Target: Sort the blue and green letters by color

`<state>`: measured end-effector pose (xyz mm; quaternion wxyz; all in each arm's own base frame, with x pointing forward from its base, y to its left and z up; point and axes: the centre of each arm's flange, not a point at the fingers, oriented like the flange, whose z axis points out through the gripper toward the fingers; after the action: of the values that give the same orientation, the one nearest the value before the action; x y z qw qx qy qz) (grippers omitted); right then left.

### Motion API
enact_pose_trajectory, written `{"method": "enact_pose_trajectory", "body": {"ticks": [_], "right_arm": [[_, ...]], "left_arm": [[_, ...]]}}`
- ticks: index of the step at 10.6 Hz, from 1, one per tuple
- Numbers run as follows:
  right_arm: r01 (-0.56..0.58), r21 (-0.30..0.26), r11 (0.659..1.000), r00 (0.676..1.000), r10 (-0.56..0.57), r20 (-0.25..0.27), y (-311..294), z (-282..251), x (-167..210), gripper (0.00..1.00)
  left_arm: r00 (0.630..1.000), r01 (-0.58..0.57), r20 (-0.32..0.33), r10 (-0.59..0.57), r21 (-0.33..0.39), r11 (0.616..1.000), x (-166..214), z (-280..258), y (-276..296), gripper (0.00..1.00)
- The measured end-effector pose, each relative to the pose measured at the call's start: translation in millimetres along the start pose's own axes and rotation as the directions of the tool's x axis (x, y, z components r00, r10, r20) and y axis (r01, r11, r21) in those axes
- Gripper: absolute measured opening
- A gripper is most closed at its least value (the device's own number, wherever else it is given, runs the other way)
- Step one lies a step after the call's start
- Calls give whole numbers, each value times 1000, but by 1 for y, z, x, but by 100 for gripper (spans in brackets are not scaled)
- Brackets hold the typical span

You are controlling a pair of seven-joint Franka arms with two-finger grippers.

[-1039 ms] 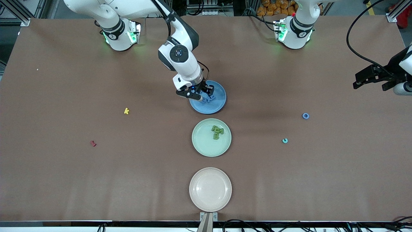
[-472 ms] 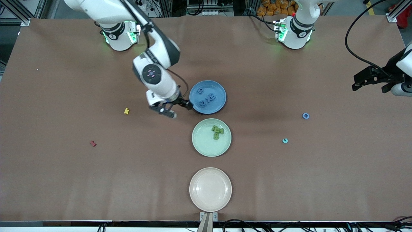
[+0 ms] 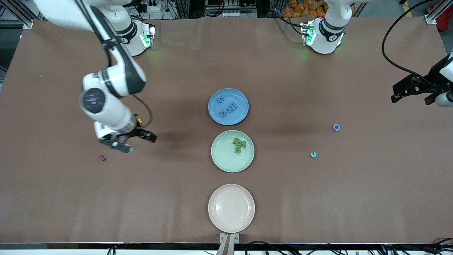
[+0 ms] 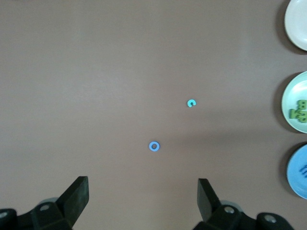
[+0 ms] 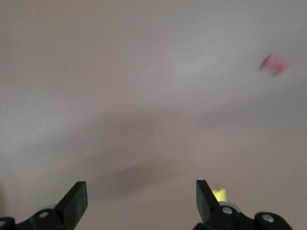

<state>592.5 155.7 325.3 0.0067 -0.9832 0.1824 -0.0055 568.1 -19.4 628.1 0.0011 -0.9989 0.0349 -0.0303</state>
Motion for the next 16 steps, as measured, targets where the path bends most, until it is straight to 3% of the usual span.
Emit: {"method": "enact_pose_trajectory", "body": {"ticks": [2, 6, 10, 16], "right_arm": [[65, -19, 998, 996, -66, -58, 62, -41, 44, 100], [132, -86, 988, 991, -134, -15, 124, -149, 86, 100], [144, -94, 985, 989, -147, -28, 145, -247, 81, 100], [116, -91, 989, 992, -119, -35, 171, -329, 41, 100]], "left_arm": [[1000, 1, -1, -1, 16, 1000, 0, 0, -2, 100], [1000, 8, -2, -8, 16, 1000, 0, 0, -1, 100], [1000, 14, -3, -14, 16, 1000, 0, -1, 0, 100], [999, 39, -5, -39, 15, 999, 1, -1, 4, 100]]}}
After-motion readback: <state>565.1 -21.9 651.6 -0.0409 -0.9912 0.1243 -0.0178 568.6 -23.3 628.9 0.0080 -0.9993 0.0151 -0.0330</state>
